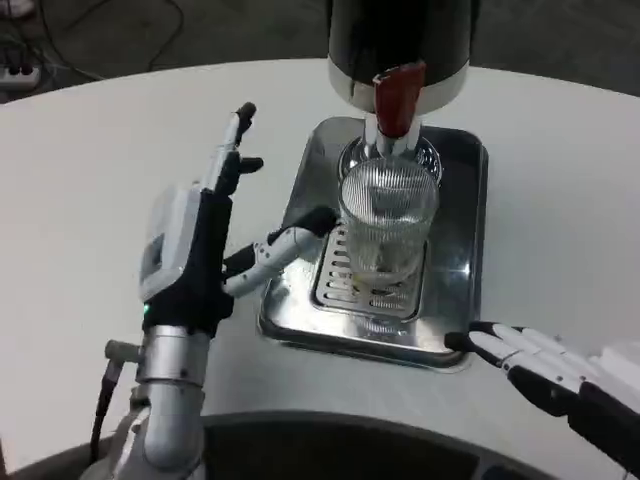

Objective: Grasp the cup under the faucet to collect the drink, then remove the cup.

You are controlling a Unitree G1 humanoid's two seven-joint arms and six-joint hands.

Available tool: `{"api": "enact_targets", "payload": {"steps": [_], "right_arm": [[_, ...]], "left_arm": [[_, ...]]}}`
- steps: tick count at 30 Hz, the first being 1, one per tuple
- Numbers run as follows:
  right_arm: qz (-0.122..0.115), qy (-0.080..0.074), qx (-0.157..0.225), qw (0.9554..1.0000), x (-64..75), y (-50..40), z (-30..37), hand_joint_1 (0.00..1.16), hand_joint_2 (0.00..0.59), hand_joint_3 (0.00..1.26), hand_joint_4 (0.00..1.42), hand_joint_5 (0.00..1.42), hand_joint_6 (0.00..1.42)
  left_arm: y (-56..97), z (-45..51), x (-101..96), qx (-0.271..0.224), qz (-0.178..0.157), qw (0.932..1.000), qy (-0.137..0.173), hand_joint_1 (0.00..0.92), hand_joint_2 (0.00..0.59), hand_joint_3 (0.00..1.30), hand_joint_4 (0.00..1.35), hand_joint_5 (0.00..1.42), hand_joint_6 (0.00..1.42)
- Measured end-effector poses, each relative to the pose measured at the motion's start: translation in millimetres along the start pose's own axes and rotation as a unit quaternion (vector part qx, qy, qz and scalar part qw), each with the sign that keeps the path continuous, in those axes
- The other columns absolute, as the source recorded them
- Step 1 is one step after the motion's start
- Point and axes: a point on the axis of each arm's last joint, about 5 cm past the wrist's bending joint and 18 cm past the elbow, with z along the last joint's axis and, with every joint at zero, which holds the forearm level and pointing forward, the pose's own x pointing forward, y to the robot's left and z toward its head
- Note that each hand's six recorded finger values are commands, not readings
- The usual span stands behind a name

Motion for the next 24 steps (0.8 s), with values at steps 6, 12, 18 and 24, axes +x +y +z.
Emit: {"api": "enact_targets", "payload": {"steps": [6,12,18,24], "right_arm": [[0.001,-0.003,0.005,1.0,2.7,1.1,0.3,0.55,0.464,0.06,0.0,0.0,0.0],[-0.002,-0.003,0.006,1.0,4.8,1.7,0.7,0.55,0.464,0.06,0.0,0.0,0.0],[-0.005,-0.003,0.008,1.0,4.7,2.2,0.7,0.55,0.469,0.06,0.0,0.0,0.0],[-0.005,-0.002,0.009,0.9999,4.5,2.5,0.6,0.55,0.473,0.06,0.0,0.0,0.0]], "left_arm": [[22.6,36.3,17.4,-0.111,0.005,0.9906,-0.08,0.123,0.077,0.15,0.2,0.31,0.29],[35.4,65.2,37.3,-0.195,-0.009,0.9752,-0.103,0.114,0.101,0.19,0.24,0.3,0.27],[35.3,77.0,54.0,-0.228,-0.056,0.9651,-0.117,0.13,0.112,0.22,0.22,0.29,0.24],[26.2,79.9,57.3,-0.255,-0.106,0.9546,-0.112,0.136,0.113,0.23,0.21,0.29,0.25]]}}
